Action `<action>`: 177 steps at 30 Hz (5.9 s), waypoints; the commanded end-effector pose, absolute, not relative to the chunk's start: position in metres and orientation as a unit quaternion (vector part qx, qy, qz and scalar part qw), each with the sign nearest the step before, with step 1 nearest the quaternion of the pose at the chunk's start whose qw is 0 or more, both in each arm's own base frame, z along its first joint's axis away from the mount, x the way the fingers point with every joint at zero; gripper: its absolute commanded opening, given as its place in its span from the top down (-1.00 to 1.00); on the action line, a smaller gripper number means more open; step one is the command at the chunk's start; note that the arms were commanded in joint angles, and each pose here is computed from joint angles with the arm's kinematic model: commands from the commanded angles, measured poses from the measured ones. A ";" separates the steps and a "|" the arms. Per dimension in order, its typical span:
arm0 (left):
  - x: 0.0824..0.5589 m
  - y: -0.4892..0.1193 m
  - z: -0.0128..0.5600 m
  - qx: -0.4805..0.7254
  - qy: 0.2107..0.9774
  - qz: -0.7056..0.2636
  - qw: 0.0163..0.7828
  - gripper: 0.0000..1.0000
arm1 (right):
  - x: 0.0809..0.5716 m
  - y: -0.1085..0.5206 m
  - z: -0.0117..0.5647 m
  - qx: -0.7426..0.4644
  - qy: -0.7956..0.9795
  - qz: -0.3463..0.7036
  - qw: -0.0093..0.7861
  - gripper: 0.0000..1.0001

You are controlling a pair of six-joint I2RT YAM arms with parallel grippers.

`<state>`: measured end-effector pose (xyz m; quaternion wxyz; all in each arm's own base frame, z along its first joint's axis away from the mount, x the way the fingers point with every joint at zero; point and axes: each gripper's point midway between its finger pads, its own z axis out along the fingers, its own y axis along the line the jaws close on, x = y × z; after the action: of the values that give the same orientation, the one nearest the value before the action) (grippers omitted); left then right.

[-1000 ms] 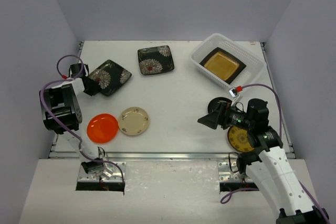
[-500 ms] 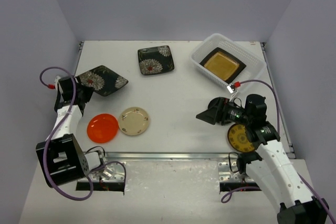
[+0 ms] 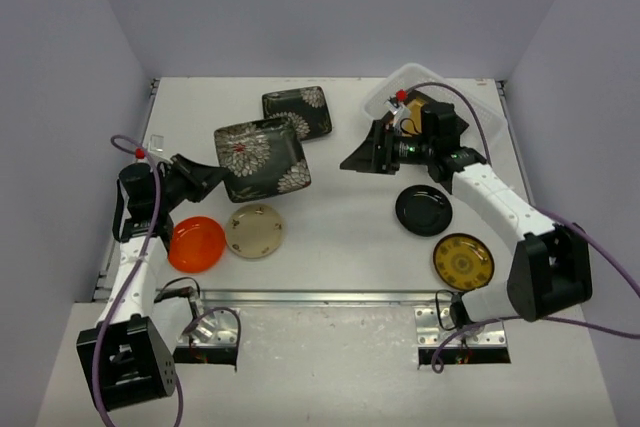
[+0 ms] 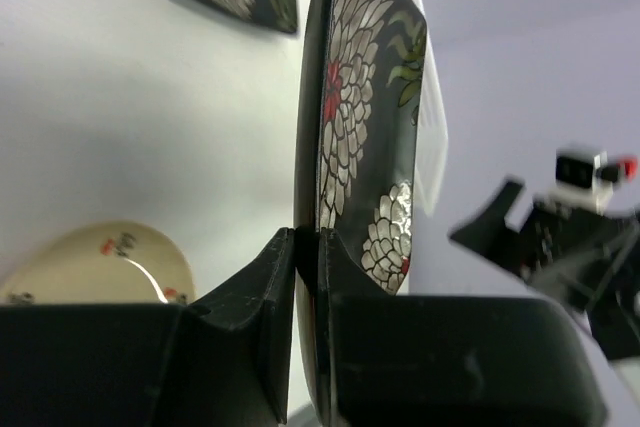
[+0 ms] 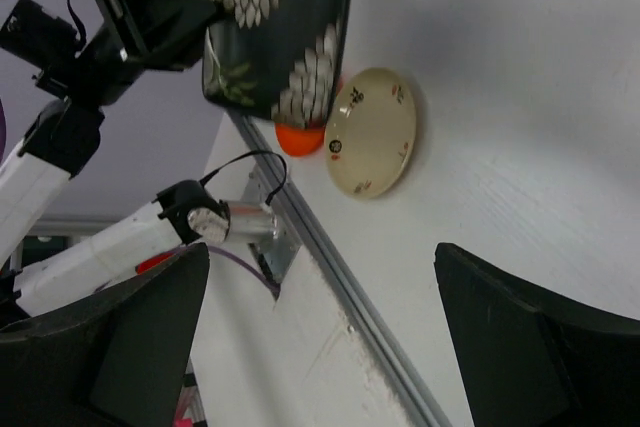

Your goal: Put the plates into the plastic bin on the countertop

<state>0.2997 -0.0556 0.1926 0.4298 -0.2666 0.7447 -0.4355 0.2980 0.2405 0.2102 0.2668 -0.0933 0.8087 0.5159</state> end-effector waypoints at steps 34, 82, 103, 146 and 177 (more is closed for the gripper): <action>0.265 -0.069 0.231 -0.089 0.807 -0.267 0.519 -1.00 | 0.447 0.067 0.221 0.260 0.821 0.338 0.379 1.00; 0.251 -0.107 0.217 -0.040 0.816 -0.302 0.492 -1.00 | 0.503 -0.059 0.177 0.328 0.880 0.089 0.332 -0.52; 0.541 -0.100 0.111 -0.181 0.892 -0.219 0.352 -1.00 | 0.239 0.158 0.236 -0.025 0.783 0.480 0.395 -0.98; 0.424 -0.124 0.156 -0.207 0.793 -0.429 0.379 1.00 | 0.211 0.169 0.217 -0.042 0.766 0.526 0.368 -0.98; 0.262 -0.191 0.211 -0.045 0.732 -0.611 0.298 1.00 | 0.319 0.260 0.148 -0.139 0.822 0.509 0.215 1.00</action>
<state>0.2702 -0.1778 0.1584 0.2633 -0.1371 0.7821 -0.5479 0.3027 0.2492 0.1229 0.1693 -0.1142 0.8502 0.4852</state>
